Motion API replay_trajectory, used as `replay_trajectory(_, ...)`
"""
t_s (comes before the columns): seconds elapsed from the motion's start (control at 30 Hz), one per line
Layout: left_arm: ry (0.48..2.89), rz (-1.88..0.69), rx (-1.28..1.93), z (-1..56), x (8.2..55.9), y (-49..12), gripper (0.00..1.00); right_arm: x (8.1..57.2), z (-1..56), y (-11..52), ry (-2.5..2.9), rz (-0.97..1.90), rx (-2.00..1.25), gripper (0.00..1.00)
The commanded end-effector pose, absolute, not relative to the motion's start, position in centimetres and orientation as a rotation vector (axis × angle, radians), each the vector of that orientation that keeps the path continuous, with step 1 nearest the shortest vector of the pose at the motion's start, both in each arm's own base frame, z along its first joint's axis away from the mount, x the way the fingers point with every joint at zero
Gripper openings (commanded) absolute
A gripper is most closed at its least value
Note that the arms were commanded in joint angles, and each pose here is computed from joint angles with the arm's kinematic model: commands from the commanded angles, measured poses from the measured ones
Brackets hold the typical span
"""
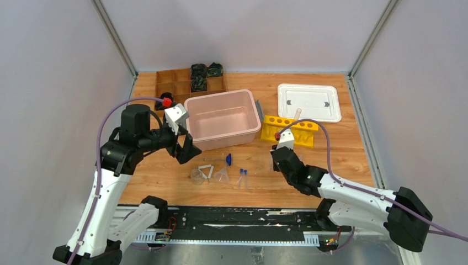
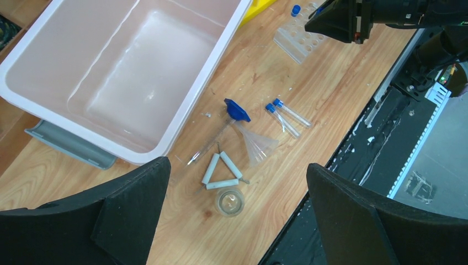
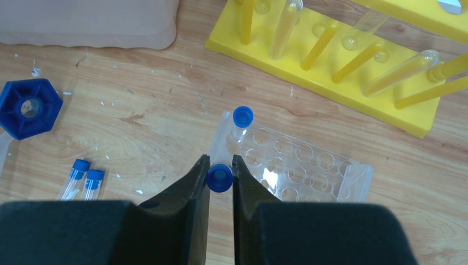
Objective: Organize the chemistry lab equipment
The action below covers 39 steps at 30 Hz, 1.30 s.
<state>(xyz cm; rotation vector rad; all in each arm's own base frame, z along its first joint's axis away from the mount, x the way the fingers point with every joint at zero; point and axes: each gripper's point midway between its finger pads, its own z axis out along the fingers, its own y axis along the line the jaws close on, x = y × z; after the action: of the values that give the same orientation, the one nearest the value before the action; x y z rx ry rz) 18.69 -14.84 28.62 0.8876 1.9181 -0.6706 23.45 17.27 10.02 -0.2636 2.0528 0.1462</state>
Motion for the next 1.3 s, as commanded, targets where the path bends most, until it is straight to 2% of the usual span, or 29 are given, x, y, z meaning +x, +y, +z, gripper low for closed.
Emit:
replay_trajectory(0.0,1.876,-0.66,0.895,30.0,18.8,-15.0,1.0,24.0,9.6,16.8,2.052,0.137,-0.186,0.0)
replay_trajectory(0.23,1.885,-0.643,0.886,29.8,19.0,-14.8,1.0,23.8,9.0,16.5,2.066,0.125,-0.178,0.0)
replay_trajectory(0.63,1.89,-0.635,0.883,29.7,19.0,-14.6,1.0,22.6,11.7,16.3,2.031,0.24,-0.159,0.0)
replay_trajectory(1.27,1.887,-0.628,0.873,29.8,19.0,-14.5,1.0,21.8,6.8,16.2,2.13,0.202,-0.186,0.0)
